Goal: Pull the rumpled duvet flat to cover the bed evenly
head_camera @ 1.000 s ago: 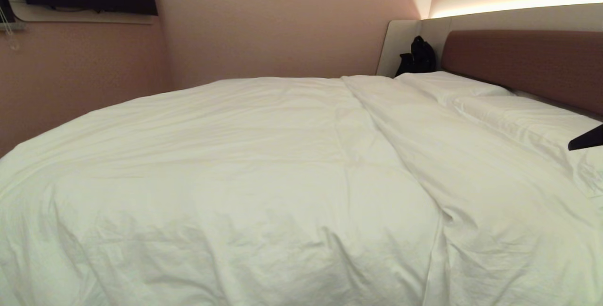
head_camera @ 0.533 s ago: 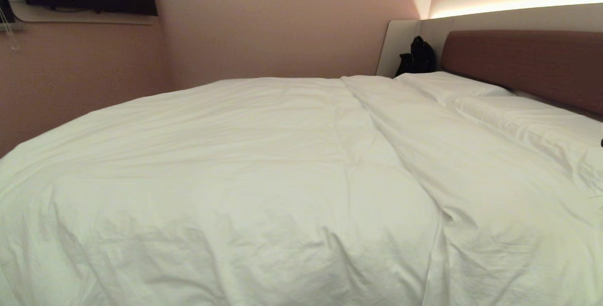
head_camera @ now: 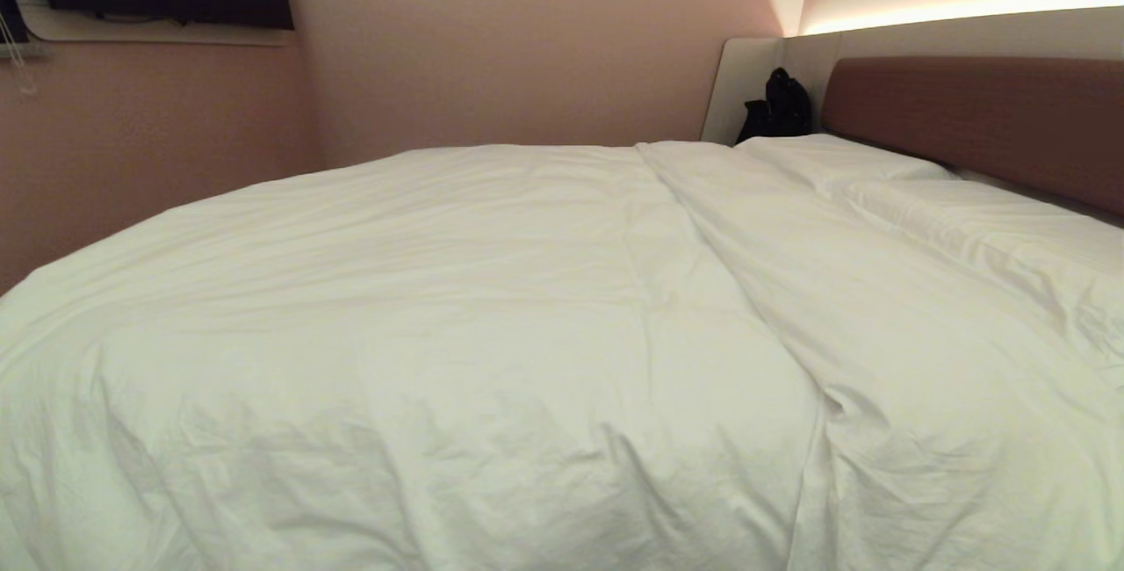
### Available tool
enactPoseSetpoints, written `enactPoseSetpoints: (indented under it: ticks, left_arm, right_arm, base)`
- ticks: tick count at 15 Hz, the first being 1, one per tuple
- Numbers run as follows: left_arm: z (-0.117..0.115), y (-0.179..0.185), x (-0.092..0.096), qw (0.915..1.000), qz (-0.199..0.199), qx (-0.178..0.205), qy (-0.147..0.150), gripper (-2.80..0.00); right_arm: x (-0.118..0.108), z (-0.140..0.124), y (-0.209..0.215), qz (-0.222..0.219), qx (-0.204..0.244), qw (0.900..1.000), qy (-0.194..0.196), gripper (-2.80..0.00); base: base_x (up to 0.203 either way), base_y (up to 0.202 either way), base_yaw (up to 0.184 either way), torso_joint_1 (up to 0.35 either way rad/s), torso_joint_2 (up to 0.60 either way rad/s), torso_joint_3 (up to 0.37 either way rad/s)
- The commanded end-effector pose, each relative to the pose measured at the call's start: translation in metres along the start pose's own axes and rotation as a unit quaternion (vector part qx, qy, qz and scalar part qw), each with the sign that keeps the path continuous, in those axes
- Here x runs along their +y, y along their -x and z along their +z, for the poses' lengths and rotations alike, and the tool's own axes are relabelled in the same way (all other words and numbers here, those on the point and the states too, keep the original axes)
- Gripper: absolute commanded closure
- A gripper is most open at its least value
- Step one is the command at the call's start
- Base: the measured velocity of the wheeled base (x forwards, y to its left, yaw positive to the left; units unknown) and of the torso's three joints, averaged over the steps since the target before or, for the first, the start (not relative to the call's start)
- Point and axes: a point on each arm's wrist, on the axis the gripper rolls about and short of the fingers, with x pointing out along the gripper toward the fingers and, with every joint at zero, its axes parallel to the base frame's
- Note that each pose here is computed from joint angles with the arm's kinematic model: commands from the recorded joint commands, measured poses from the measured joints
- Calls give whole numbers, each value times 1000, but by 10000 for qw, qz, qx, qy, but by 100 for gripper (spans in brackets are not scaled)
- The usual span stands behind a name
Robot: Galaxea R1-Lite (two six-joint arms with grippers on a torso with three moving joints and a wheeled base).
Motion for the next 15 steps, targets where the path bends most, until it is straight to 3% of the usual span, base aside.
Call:
enactPoseSetpoints:
  ticks: [1,9,12,15]
  left_arm:
    - [0,0,0,10000,1,5,-1,0]
    - [0,0,0,10000,1,5,-1,0]
    - [0,0,0,10000,1,5,-1,0]
    - [0,0,0,10000,1,5,-1,0]
  right_arm:
    - [2,-18,15,-12,-134,9999,41,0]
    - [0,-76,39,21,-375,9991,215,0]
    - [-1,-107,53,110,-1072,9914,749,0]
    - [-4,-120,51,151,-1568,9810,1136,0]
  base:
    - [0,0,0,0,0,0]
    - [0,0,0,0,0,0]
    - [0,0,0,0,0,0]
    - [0,0,0,0,0,0]
